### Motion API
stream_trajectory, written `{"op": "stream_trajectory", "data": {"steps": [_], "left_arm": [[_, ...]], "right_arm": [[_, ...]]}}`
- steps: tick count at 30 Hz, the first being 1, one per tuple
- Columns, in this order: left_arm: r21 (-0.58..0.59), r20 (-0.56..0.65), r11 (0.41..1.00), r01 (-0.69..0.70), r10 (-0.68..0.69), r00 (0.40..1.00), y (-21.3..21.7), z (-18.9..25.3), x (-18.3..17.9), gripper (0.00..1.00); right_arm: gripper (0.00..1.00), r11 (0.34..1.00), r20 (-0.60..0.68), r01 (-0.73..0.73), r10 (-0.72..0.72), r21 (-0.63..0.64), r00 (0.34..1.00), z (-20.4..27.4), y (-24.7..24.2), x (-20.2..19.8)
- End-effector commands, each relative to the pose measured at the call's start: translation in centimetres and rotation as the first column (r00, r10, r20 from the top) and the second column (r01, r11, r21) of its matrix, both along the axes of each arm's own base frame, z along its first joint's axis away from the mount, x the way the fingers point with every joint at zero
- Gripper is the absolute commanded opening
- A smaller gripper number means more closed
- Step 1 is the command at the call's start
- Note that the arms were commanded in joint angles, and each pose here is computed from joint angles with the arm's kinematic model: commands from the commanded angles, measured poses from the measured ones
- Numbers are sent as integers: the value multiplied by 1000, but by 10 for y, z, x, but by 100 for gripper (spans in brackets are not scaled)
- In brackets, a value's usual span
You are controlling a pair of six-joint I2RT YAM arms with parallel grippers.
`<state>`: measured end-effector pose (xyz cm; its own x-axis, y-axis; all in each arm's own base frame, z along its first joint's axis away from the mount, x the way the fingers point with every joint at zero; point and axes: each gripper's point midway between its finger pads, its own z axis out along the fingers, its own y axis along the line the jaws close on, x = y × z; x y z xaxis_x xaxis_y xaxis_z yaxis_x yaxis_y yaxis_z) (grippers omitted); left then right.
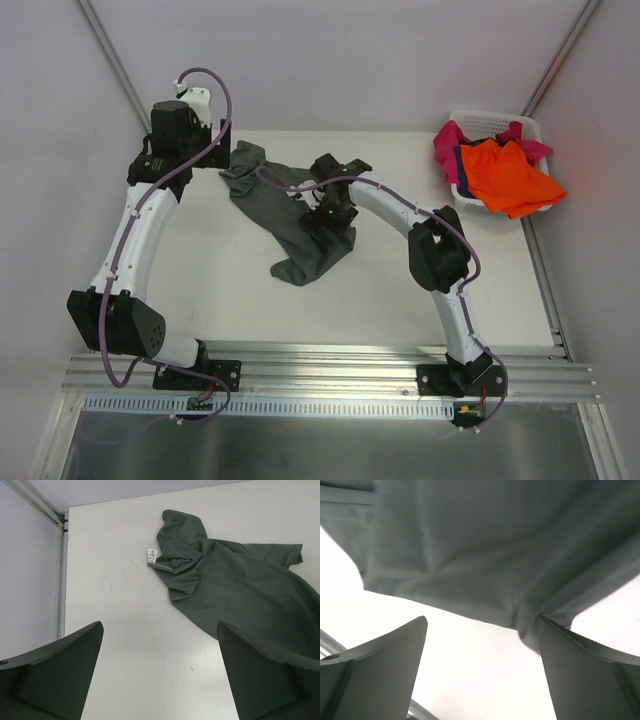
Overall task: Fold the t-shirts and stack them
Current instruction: Flatten out the tshirt
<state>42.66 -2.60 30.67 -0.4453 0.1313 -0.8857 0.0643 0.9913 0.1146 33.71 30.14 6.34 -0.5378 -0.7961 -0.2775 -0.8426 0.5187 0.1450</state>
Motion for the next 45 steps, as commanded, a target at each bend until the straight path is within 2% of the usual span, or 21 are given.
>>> {"op": "stream_trajectory", "data": {"steps": [1,3,5,7,12,16,20,24,28,34,37,41,45], "left_arm": [[-13,67,1000,-11,12,998,1,28,-3,99],[-6,70,1000,-9,10,997,2,29,-3,99],[4,75,1000,-17,16,997,4,31,-4,99],[10,79,1000,-21,20,997,5,32,-5,99],[11,93,999,-31,30,995,7,39,-6,99],[25,94,998,-57,54,994,13,38,-10,99],[38,83,996,-87,83,993,19,31,-11,99],[58,88,982,-181,176,981,37,23,-11,99],[76,44,974,-215,213,976,48,-1,-11,99],[70,-103,982,-177,184,977,48,-67,-8,97],[6,-191,974,-225,222,956,61,-103,-8,96],[-92,-282,945,-314,277,919,82,-135,-9,95],[-78,-318,938,-337,297,900,91,-150,-5,94]], "right_arm": [[93,996,163,-88,90,-20,983,30,7,4],[92,994,219,-97,106,-52,970,30,8,6],[92,995,330,-93,101,-41,938,44,14,21],[92,993,356,-115,119,-31,927,52,24,24],[93,990,207,-123,136,-74,969,14,32,14],[93,989,212,-139,146,-51,966,6,45,14],[93,985,178,-171,165,19,970,6,66,-2],[93,970,113,-218,206,109,972,8,86,-25],[93,954,94,-232,217,189,972,19,103,-35],[91,956,69,-242,234,164,970,1,109,-44],[83,965,60,-230,224,127,973,-13,102,-39],[77,978,71,-192,187,76,980,-25,89,-26],[70,982,107,-185,180,36,978,-29,79,-18]]}}
